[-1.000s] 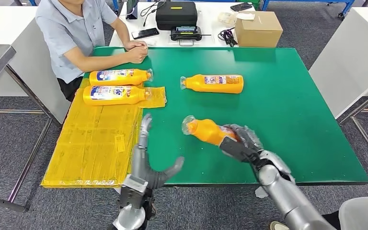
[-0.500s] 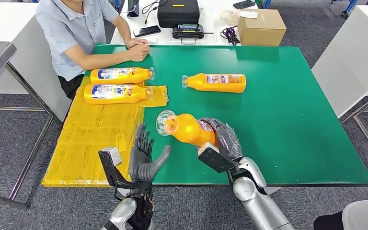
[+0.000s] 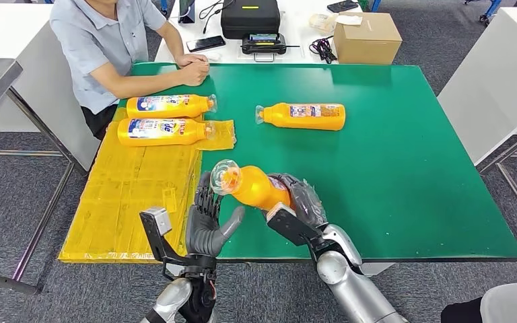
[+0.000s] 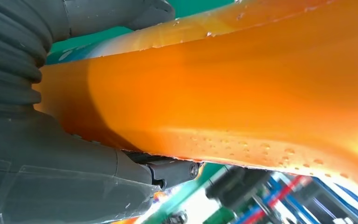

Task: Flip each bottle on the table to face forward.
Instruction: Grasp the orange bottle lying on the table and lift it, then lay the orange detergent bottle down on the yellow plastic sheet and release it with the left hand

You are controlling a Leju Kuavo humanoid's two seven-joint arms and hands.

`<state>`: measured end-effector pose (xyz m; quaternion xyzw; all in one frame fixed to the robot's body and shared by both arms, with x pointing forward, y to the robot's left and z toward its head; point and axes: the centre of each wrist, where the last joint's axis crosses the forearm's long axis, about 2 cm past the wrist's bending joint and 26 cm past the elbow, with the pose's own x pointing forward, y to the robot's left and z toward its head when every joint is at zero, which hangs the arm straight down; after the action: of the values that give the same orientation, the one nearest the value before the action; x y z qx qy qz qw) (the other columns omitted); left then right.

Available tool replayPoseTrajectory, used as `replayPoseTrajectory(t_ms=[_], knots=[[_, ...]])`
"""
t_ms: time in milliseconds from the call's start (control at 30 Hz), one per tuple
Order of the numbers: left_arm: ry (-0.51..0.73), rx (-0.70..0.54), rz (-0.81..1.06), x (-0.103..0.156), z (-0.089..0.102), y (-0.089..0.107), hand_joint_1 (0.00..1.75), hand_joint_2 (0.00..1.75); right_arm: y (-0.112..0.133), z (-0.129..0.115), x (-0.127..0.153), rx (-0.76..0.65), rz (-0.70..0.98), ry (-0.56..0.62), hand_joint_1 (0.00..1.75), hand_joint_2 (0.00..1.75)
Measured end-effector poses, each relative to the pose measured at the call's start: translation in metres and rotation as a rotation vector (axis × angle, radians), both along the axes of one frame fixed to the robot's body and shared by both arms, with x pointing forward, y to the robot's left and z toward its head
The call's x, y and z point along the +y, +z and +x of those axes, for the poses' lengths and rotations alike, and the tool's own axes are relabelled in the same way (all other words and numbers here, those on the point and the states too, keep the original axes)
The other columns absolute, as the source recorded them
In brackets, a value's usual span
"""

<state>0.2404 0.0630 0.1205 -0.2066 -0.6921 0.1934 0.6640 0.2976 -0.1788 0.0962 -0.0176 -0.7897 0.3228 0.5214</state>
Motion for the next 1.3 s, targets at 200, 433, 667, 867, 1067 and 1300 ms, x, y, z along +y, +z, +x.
replayPoseTrajectory(t_ms=[200,433,667,867,1067,1300], knots=[[-0.007,-0.096,0.035,-0.005,-0.003,0.007,0.00,1.75,-0.014,0.000,0.006,0.077,-0.026,0.024,1.75,1.75],[-0.004,-0.124,0.045,-0.006,-0.004,0.009,0.00,1.75,-0.018,0.001,0.009,0.104,-0.038,0.032,1.75,1.75],[-0.010,-0.165,0.081,-0.009,-0.006,0.010,0.00,1.75,-0.019,0.004,0.012,0.123,-0.048,0.029,1.75,1.75],[-0.038,-0.081,0.091,-0.009,-0.002,0.003,0.00,1.75,-0.016,0.005,0.017,0.087,-0.064,0.014,1.75,1.75],[-0.038,-0.032,0.097,-0.008,0.004,-0.006,0.00,1.75,-0.011,0.004,0.023,0.044,-0.082,0.022,1.75,1.75],[-0.029,0.043,0.078,-0.005,0.011,-0.012,0.00,1.75,-0.002,0.002,0.032,-0.018,-0.078,0.039,1.75,1.75]])
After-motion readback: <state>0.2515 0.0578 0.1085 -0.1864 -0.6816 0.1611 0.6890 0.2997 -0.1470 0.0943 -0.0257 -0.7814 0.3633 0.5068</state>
